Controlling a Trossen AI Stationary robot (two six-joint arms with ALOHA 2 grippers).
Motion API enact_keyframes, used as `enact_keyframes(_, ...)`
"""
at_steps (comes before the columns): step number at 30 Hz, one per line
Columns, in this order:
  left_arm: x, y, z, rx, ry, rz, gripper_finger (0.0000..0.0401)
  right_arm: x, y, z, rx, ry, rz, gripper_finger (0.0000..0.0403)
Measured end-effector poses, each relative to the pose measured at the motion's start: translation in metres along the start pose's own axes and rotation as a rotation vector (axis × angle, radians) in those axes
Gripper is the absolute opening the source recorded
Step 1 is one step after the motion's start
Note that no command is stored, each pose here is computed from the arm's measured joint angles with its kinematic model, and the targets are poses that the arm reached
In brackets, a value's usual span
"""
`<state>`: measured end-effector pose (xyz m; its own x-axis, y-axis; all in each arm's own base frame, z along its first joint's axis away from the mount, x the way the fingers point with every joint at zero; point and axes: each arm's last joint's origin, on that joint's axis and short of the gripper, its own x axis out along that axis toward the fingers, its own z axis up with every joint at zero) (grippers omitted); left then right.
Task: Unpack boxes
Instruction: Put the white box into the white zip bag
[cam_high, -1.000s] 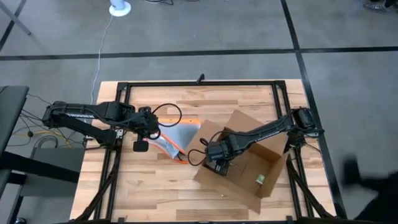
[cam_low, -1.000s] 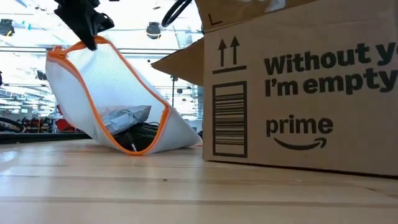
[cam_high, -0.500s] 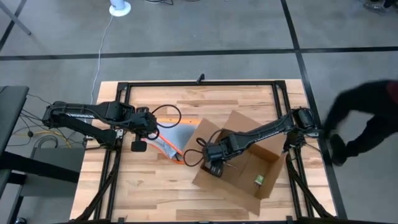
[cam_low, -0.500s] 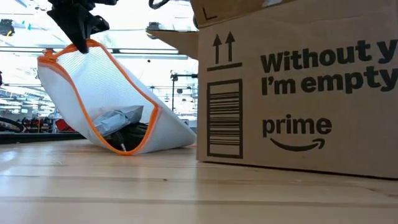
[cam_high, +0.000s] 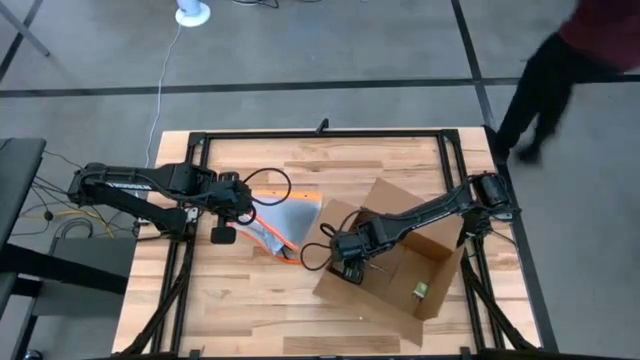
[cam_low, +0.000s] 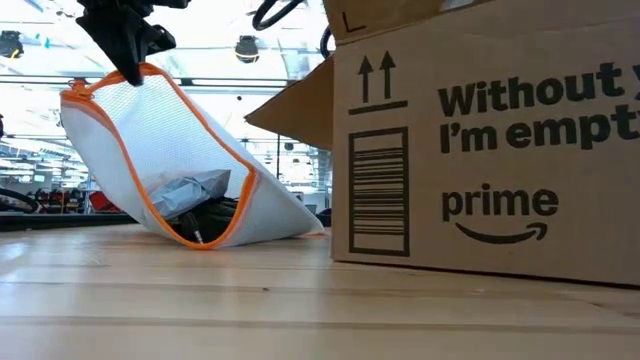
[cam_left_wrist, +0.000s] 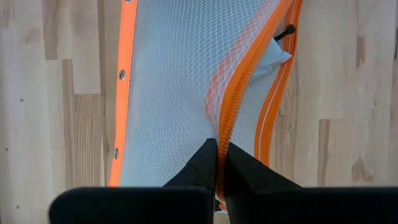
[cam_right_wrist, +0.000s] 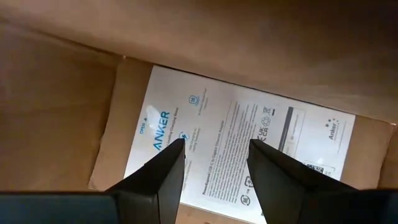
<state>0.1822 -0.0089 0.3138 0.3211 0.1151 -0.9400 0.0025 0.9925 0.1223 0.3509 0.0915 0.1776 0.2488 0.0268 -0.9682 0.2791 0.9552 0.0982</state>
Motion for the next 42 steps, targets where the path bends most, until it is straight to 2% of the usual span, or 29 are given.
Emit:
enact_keyframes(7, 0.0, 0.0, 0.001, -0.007, -0.008, 0.0, 0.0, -0.002, -0.001, 0.003, -0.067, -0.003, 0.01, 0.0159)
enact_keyframes(14, 0.0, 0.0, 0.0, -0.006, -0.003, 0.0, 0.0, -0.03, 0.002, 0.005, -0.293, 0.115, -0.029, 0.0159)
enact_keyframes(18, 0.0, 0.0, 0.0, -0.006, -0.002, 0.0, 0.0, -0.033, 0.001, -0.006, -0.443, 0.201, -0.1, 0.0159)
enact_keyframes(22, 0.0, 0.0, 0.0, -0.002, -0.004, 0.0, 0.0, -0.03, 0.005, -0.007, -0.625, 0.164, -0.147, 0.0159)
enact_keyframes(25, 0.0, 0.0, 0.0, -0.002, -0.004, 0.0, 0.0, -0.03, 0.011, -0.003, -0.723, 0.104, -0.137, 0.0159)
enact_keyframes(30, 0.0, 0.0, 0.0, -0.001, 0.001, 0.0, 0.0, -0.029, 0.015, -0.005, -0.8, 0.097, -0.13, 0.0159)
enact_keyframes(39, 0.0, 0.0, 0.0, 0.032, 0.004, 0.0, 0.0, -0.017, 0.027, -0.029, -0.947, 0.149, -0.083, 0.0159)
enact_keyframes(42, 0.0, 0.0, 0.0, 0.046, 0.002, 0.0, 0.0, -0.009, 0.031, -0.033, -0.951, 0.114, -0.076, 0.0159)
